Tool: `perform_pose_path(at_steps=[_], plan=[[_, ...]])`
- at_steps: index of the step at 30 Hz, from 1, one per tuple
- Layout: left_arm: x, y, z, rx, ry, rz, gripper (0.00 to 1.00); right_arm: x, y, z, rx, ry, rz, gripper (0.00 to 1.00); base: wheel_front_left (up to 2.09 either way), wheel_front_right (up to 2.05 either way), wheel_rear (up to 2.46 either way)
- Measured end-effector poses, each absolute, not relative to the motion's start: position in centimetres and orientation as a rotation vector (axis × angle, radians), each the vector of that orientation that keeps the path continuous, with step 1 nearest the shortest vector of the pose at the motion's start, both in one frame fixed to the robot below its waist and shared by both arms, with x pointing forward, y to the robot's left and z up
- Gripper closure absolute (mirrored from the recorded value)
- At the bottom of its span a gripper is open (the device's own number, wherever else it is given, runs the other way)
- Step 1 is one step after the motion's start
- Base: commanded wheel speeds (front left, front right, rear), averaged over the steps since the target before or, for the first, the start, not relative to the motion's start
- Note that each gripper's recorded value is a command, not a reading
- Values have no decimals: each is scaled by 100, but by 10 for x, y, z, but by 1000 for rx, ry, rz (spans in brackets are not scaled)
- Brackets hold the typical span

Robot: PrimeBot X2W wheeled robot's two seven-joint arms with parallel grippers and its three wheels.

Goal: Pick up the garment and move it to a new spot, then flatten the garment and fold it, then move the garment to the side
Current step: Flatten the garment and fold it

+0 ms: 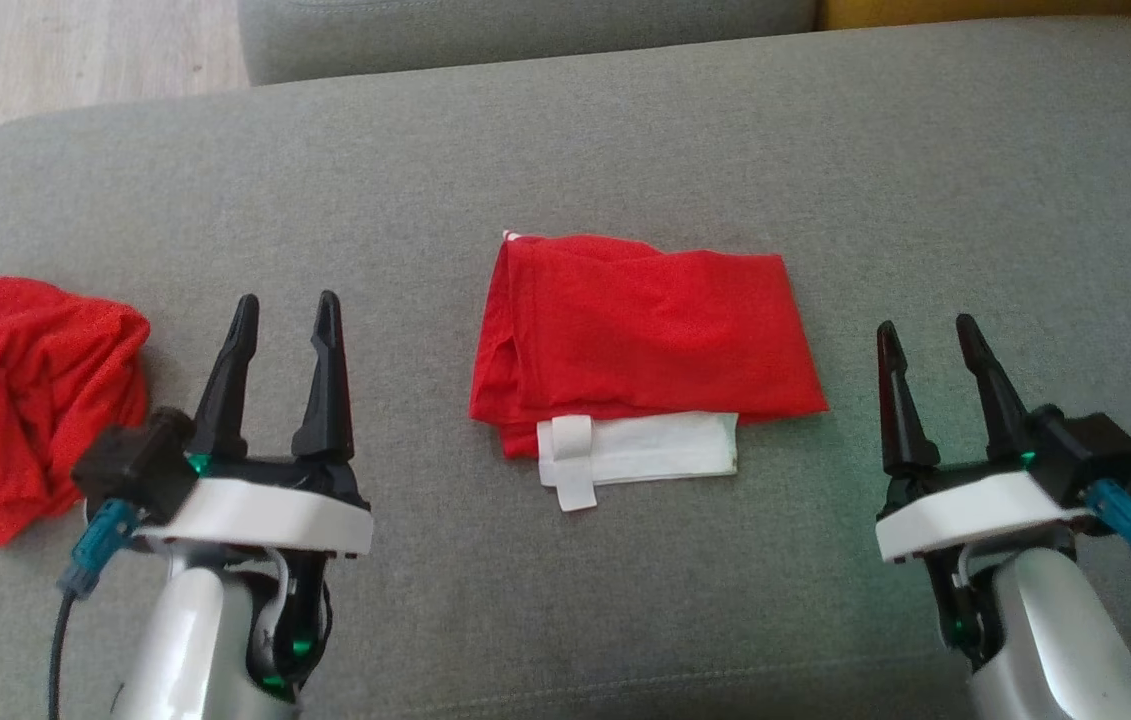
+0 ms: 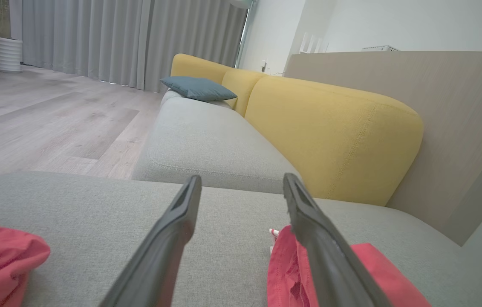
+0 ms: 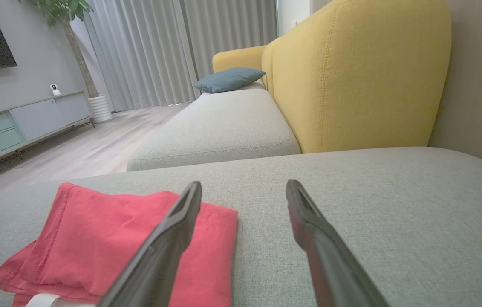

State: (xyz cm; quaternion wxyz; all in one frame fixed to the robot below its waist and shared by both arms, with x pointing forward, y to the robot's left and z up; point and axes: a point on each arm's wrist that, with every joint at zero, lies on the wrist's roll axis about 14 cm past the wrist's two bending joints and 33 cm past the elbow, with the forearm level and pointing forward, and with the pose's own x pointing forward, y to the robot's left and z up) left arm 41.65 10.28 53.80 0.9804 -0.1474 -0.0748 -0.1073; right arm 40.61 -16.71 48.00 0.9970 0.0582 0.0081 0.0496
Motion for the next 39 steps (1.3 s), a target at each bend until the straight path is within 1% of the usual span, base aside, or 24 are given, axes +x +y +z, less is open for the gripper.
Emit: perform_pose_path(at_steps=[6,14,15,16,21,25,26,29,33,39], plan=[[417,99,539,-300,-153,-226,0,400,-170,483,138,4,85,0,0,0,0],[416,96,536,-300,-145,-235,0,402,-168,482,141,5,90,0,0,0,0],[416,95,535,-301,-141,-240,0,403,-166,481,142,8,94,13,0,0,0],[415,95,534,-302,-138,-242,0,404,-162,479,140,12,105,100,0,0,0],[416,103,525,-297,-115,-217,0,412,-133,473,129,32,194,100,0,0,0],[415,112,516,-298,-93,-191,0,430,-92,476,125,25,316,100,0,0,0],[415,112,516,-298,-93,-191,0,430,-92,476,125,25,316,100,0,0,0],[415,122,511,-291,-81,-160,0,445,-64,474,120,30,395,100,0,0,0],[418,137,510,-287,-83,-122,0,460,-36,454,109,93,469,100,0,0,0],[413,159,500,-283,-57,-55,0,485,-7,424,78,184,532,100,0,0,0]])
